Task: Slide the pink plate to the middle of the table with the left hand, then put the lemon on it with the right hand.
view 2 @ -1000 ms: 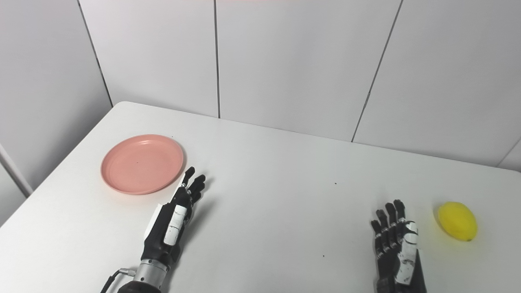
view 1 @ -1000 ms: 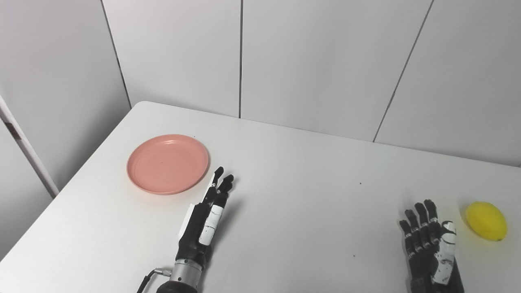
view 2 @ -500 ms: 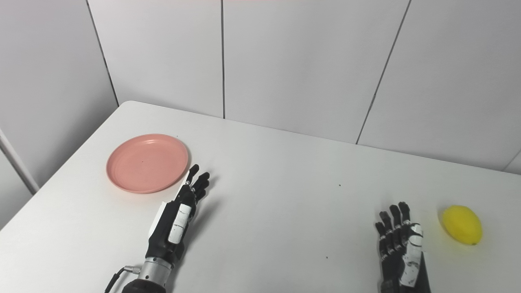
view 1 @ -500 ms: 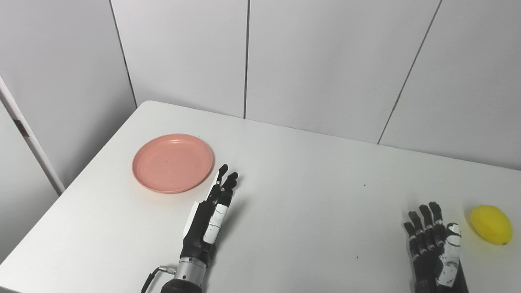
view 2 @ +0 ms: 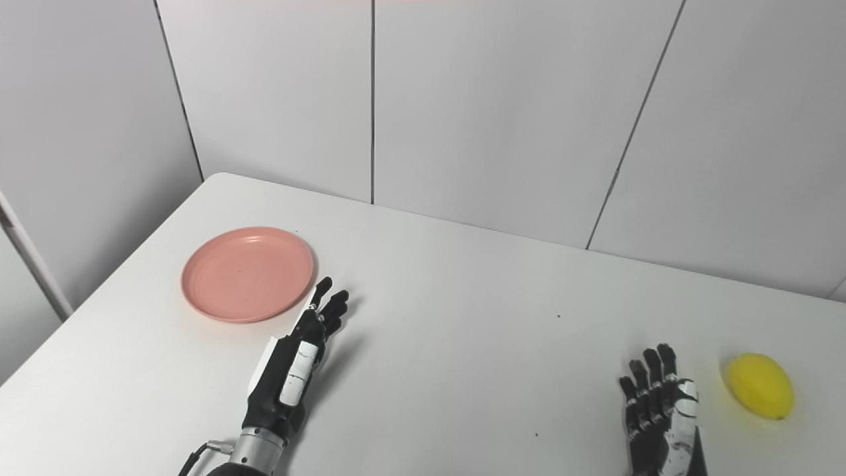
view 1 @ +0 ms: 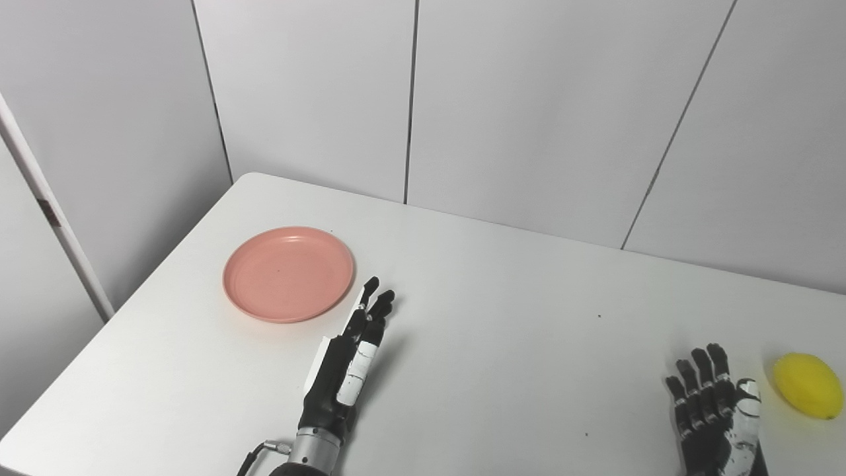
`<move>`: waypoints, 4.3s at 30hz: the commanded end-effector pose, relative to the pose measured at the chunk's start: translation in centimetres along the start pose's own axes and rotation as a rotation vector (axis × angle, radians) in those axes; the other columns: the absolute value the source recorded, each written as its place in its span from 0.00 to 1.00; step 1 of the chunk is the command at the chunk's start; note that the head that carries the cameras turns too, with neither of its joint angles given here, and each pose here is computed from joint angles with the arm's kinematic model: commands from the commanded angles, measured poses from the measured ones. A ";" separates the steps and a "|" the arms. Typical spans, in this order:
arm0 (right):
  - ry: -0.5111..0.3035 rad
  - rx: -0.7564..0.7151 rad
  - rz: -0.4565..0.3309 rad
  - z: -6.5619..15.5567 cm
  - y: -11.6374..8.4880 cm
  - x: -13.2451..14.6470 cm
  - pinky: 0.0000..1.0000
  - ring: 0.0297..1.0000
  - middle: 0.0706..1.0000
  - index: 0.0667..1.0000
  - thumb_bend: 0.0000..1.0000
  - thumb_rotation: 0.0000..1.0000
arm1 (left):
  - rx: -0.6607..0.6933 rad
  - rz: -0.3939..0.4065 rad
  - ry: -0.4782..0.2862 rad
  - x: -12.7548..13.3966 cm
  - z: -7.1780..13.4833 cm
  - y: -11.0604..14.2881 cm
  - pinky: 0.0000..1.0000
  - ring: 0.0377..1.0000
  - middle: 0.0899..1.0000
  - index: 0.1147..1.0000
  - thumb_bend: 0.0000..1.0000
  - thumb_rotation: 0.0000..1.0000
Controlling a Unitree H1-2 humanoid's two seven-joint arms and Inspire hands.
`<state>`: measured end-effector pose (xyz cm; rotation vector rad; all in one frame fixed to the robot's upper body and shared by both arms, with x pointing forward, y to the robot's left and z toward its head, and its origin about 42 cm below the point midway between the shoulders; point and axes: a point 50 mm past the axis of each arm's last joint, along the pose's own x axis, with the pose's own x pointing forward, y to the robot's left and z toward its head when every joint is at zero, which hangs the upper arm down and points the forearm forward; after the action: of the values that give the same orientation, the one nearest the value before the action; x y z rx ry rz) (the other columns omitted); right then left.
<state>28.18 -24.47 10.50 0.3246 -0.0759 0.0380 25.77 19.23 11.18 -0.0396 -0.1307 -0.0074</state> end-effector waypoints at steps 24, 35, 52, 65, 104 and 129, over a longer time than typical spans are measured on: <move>0.082 0.021 -0.052 -3.2 -0.9 -2.6 1.00 0.99 1.00 1.00 0.64 1.00 | -0.089 -0.006 0.023 1.6 3.0 1.0 0.92 0.89 0.88 0.84 0.97 0.93; 0.084 0.030 -0.061 -3.4 -0.5 -2.5 1.00 0.98 1.00 1.00 0.63 1.00 | -0.078 -0.046 -0.072 4.2 6.5 1.7 0.92 0.90 0.87 0.84 0.99 0.95; 0.080 0.034 -0.068 -3.4 -0.3 -2.4 1.00 0.97 1.00 1.00 0.63 1.00 | -0.070 -0.030 -0.177 9.6 13.2 5.4 0.98 0.92 0.90 0.87 1.00 0.95; 0.084 0.027 -0.070 -3.4 -0.5 -2.6 1.00 0.97 1.00 1.00 0.64 1.00 | 0.034 0.024 -0.154 13.3 15.5 11.9 0.93 0.92 0.90 0.90 1.00 0.97; 0.083 0.029 -0.069 -3.2 -0.5 -2.5 1.00 0.96 0.99 1.00 0.63 1.00 | 0.070 0.080 -0.039 18.4 13.4 26.2 0.84 0.84 0.83 0.92 1.00 0.90; 0.087 0.036 -0.076 -3.2 -0.5 -2.6 1.00 0.94 0.98 1.00 0.62 1.00 | -0.016 0.176 0.078 17.6 7.3 28.8 0.93 0.88 0.86 0.96 0.95 0.93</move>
<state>28.03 -24.22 10.64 0.3259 -0.0849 0.0109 41.48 47.26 16.33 -0.0907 0.0532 0.1646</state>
